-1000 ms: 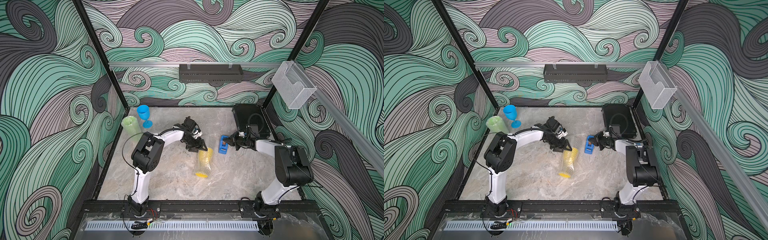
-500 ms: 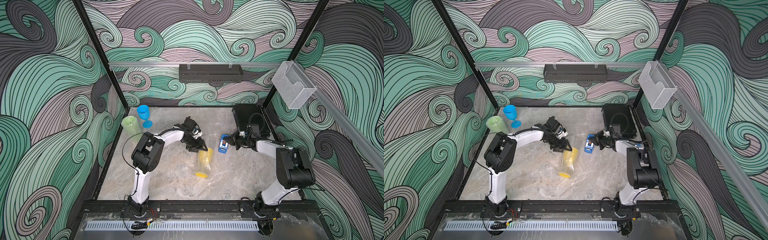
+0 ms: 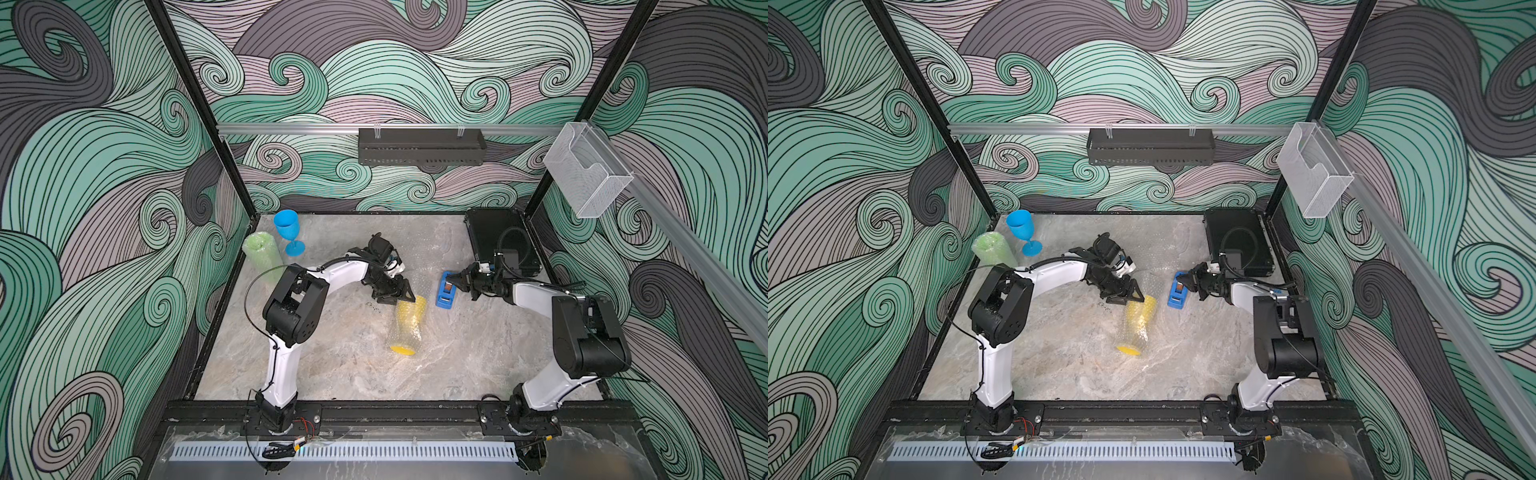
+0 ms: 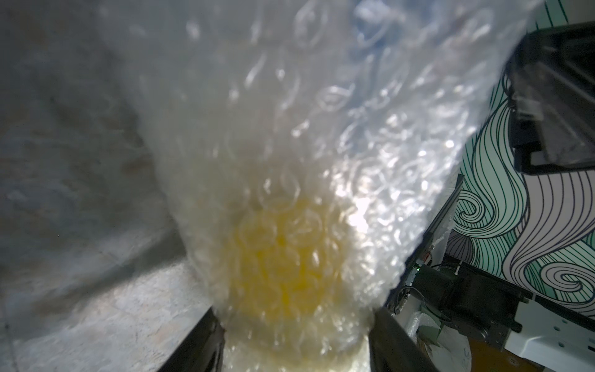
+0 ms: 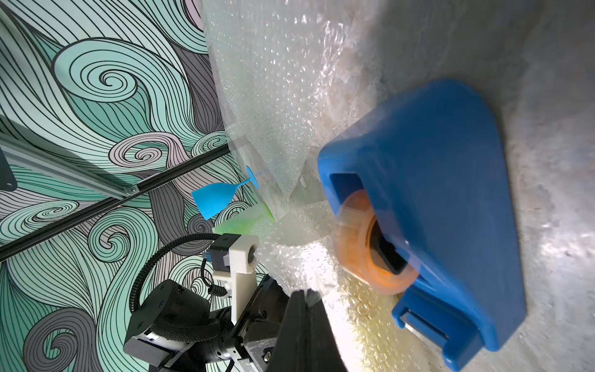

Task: Wrap wine glasses in bubble wrap
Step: Pull the tape from the tape cutter, then tear off the tape using the Tape Cutter.

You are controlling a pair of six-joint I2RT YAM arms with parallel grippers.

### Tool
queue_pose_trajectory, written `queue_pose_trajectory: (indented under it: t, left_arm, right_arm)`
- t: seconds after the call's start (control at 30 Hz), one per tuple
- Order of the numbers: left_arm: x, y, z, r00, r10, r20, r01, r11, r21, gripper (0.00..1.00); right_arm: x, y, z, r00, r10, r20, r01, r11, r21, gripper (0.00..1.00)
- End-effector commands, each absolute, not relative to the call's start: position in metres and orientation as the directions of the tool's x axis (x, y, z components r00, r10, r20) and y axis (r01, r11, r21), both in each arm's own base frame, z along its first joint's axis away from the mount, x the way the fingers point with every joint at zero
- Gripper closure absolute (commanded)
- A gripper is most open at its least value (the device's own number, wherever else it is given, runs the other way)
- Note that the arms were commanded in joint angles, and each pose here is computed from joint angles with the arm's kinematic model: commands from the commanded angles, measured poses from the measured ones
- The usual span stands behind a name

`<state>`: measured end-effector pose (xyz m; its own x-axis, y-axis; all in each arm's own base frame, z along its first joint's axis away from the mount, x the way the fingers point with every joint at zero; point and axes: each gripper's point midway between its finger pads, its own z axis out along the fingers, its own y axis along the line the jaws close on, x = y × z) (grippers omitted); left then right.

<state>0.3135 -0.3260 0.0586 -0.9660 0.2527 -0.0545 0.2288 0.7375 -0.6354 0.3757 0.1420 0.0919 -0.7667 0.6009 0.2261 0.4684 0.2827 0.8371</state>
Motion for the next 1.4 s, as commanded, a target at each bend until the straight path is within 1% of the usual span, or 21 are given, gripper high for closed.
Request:
queue_pose_trajectory:
  t: [0.0,0.1,0.17,0.27,0.4,0.53,0.63,0.8,0.9,0.97,1.13,1.37]
  left_arm:
    - [0.287,-0.296,0.011,-0.963,0.259,0.076,0.194,0.859,-0.474,0.36]
    - [0.285,-0.296,0.008,-0.963,0.255,0.085,0.185,0.859,-0.478,0.37]
    - [0.285,-0.295,0.008,-0.963,0.258,0.081,0.190,0.860,-0.473,0.37]
    - [0.286,-0.295,0.011,-0.964,0.255,0.078,0.189,0.859,-0.475,0.36]
    - [0.286,-0.295,0.010,-0.963,0.259,0.076,0.193,0.859,-0.474,0.37]
    - [0.285,-0.296,0.011,-0.964,0.255,0.079,0.188,0.858,-0.478,0.36]
    - [0.287,-0.296,0.014,-0.963,0.261,0.066,0.200,0.858,-0.473,0.36]
    - [0.285,-0.295,0.012,-0.964,0.256,0.074,0.191,0.857,-0.478,0.36]
    - [0.288,-0.297,0.018,-0.964,0.258,0.059,0.199,0.854,-0.481,0.36]
    - [0.287,-0.297,0.018,-0.965,0.256,0.061,0.195,0.852,-0.485,0.36]
    - [0.288,-0.295,0.021,-0.966,0.255,0.049,0.200,0.852,-0.483,0.36]
    - [0.288,-0.294,0.021,-0.966,0.254,0.048,0.200,0.852,-0.484,0.36]
  right_arm:
    - [0.377,0.145,0.090,-0.780,0.584,0.223,0.451,0.278,0.848,1.00]
    - [0.375,0.144,0.079,-0.775,0.588,0.231,0.464,0.283,0.839,1.00]
    - [0.375,0.144,0.080,-0.773,0.589,0.238,0.467,0.274,0.840,1.00]
    - [0.376,0.145,0.104,-0.774,0.595,0.214,0.435,0.255,0.864,1.00]
    - [0.376,0.145,0.132,-0.790,0.593,0.156,0.384,0.280,0.880,1.00]
    - [0.373,0.144,0.116,-0.791,0.590,0.163,0.406,0.305,0.861,1.00]
    - [0.371,0.144,0.103,-0.780,0.594,0.199,0.434,0.283,0.855,1.00]
    - [0.366,0.145,0.111,-0.785,0.594,0.176,0.417,0.297,0.859,1.00]
    - [0.359,0.147,0.118,-0.788,0.592,0.171,0.407,0.292,0.866,1.00]
    - [0.353,0.145,0.117,-0.790,0.592,0.158,0.404,0.310,0.861,1.00]
    - [0.332,0.152,0.097,-0.791,0.583,0.185,0.427,0.311,0.849,1.00]
    - [0.310,0.158,0.067,-0.800,0.569,0.189,0.447,0.355,0.821,1.00]
